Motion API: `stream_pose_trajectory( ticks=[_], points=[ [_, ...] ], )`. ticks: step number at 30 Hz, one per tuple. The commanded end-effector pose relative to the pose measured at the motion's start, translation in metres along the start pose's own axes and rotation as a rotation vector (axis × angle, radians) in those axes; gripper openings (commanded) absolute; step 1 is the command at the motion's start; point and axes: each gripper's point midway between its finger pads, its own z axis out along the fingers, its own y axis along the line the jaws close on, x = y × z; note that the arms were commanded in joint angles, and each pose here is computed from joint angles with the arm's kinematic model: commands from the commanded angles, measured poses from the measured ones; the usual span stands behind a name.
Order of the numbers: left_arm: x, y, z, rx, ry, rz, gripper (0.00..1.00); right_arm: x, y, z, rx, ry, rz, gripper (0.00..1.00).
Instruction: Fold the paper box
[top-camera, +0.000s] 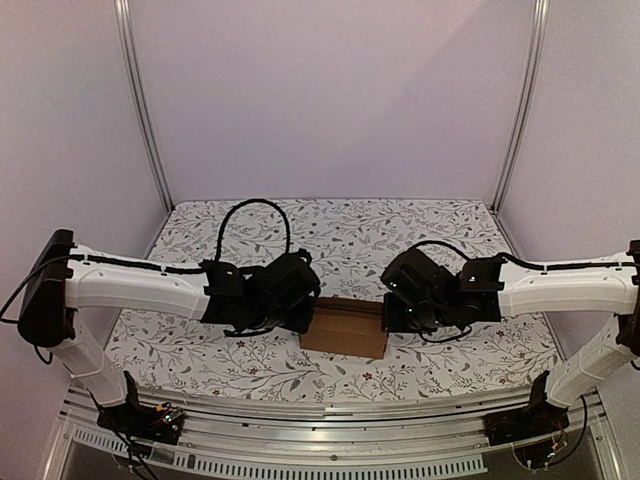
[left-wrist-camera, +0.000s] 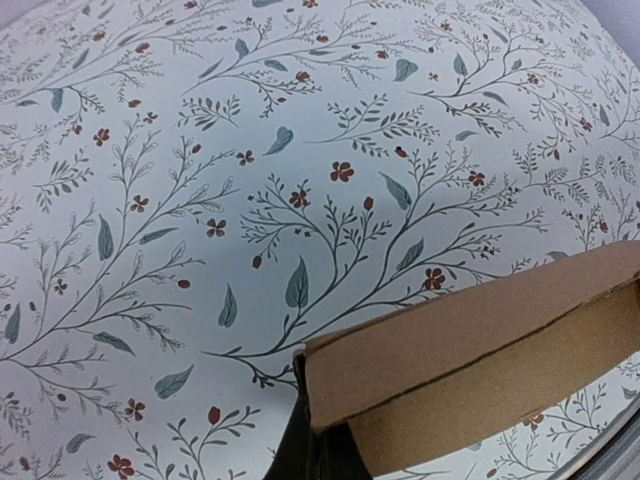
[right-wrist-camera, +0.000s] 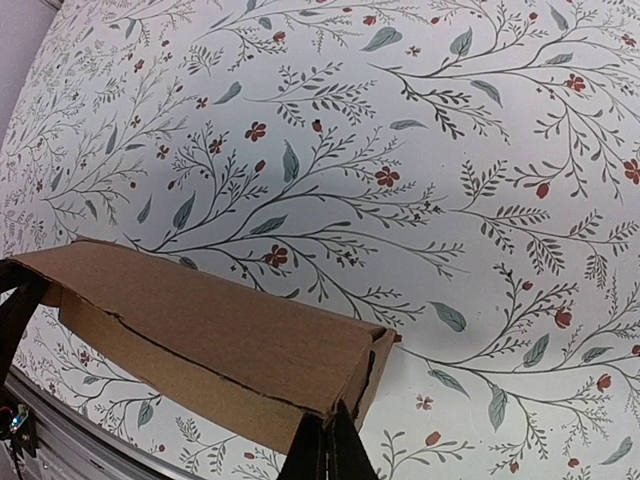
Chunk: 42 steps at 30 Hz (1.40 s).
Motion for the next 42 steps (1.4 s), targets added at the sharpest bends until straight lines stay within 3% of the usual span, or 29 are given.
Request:
stream_pose_trajectory(
  ticks=[1, 11, 26, 35, 38, 40, 42],
  points=[
    [0.089, -0.007, 0.011, 0.028, 0.271, 0.131, 0.00, 0.035, -0.012, 0.017, 0.046, 0.085, -0.026, 0.00],
    [0.091, -0.009, 0.009, 0.023, 0.261, 0.142, 0.00, 0.018, 0.005, -0.001, -0.020, 0.049, -0.023, 0.00],
    [0.098, -0.006, 0.010, 0.018, 0.273, 0.133, 0.00, 0.069, -0.023, 0.026, 0.103, 0.137, -0.109, 0.00],
    [0.095, -0.010, 0.009, 0.024, 0.271, 0.131, 0.00, 0.067, -0.025, 0.014, 0.109, 0.109, -0.117, 0.00],
    [0.093, -0.010, 0.008, 0.022, 0.269, 0.132, 0.00, 0.059, -0.023, 0.009, 0.106, 0.084, -0.119, 0.08],
    [0.093, -0.010, 0.008, 0.023, 0.270, 0.132, 0.00, 0.053, -0.020, 0.004, 0.103, 0.067, -0.122, 0.23],
    [0.095, -0.010, 0.009, 0.019, 0.274, 0.129, 0.00, 0.045, -0.017, -0.003, 0.096, 0.044, -0.123, 0.29]
  ],
)
